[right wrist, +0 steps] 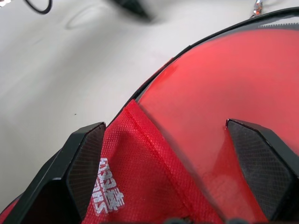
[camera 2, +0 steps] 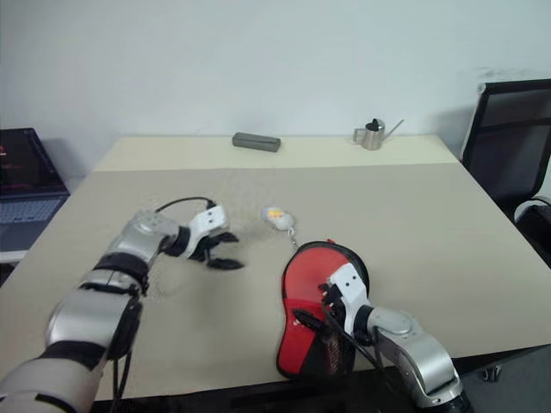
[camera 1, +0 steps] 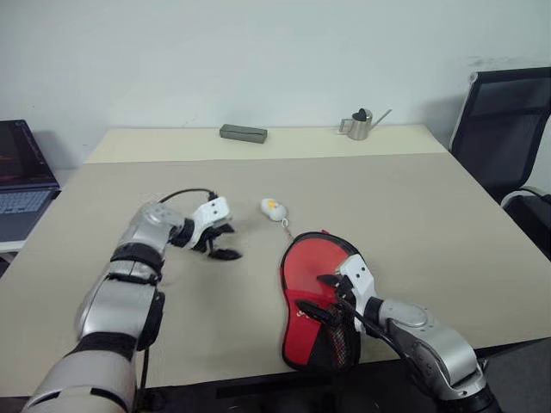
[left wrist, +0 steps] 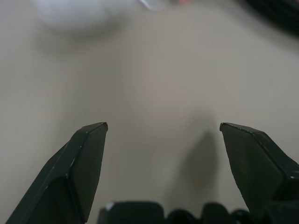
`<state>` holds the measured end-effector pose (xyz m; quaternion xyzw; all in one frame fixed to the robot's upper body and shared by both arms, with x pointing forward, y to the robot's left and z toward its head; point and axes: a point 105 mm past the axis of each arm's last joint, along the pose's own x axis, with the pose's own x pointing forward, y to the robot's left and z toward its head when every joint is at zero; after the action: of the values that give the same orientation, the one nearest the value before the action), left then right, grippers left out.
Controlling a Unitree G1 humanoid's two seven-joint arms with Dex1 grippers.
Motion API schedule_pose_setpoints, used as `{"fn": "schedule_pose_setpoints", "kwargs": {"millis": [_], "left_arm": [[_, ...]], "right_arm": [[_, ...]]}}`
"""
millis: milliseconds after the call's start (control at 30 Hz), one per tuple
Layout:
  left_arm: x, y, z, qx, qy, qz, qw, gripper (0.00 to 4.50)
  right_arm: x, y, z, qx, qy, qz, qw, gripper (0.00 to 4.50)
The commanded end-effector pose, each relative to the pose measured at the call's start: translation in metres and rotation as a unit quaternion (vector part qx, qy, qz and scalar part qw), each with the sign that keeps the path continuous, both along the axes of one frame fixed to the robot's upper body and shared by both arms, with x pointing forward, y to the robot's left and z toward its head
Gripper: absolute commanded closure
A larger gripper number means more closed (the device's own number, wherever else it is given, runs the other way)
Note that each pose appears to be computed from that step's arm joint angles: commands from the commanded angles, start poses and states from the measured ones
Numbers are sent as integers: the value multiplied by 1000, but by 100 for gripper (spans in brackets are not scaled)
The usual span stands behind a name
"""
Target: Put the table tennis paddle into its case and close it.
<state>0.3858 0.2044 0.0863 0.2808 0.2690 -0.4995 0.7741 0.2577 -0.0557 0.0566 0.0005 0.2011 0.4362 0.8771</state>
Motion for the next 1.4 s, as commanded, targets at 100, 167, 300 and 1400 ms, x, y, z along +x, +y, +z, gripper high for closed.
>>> {"fn": "schedule_pose_setpoints", "kwargs": {"millis": [100,167,300,1400], "left_arm": [[-21,9,24,-47,1,-47,998,30],[-27,3,40,-100,-6,-51,994,30],[-44,-15,72,-174,-24,-59,983,30],[-79,-130,65,-190,-105,-151,964,14]], "right_arm": [[-13,-5,-17,8,70,18,997,0],[-15,-7,-5,18,58,39,997,0],[-19,-13,28,29,23,83,996,0],[17,-120,107,-77,-89,87,989,0]]}}
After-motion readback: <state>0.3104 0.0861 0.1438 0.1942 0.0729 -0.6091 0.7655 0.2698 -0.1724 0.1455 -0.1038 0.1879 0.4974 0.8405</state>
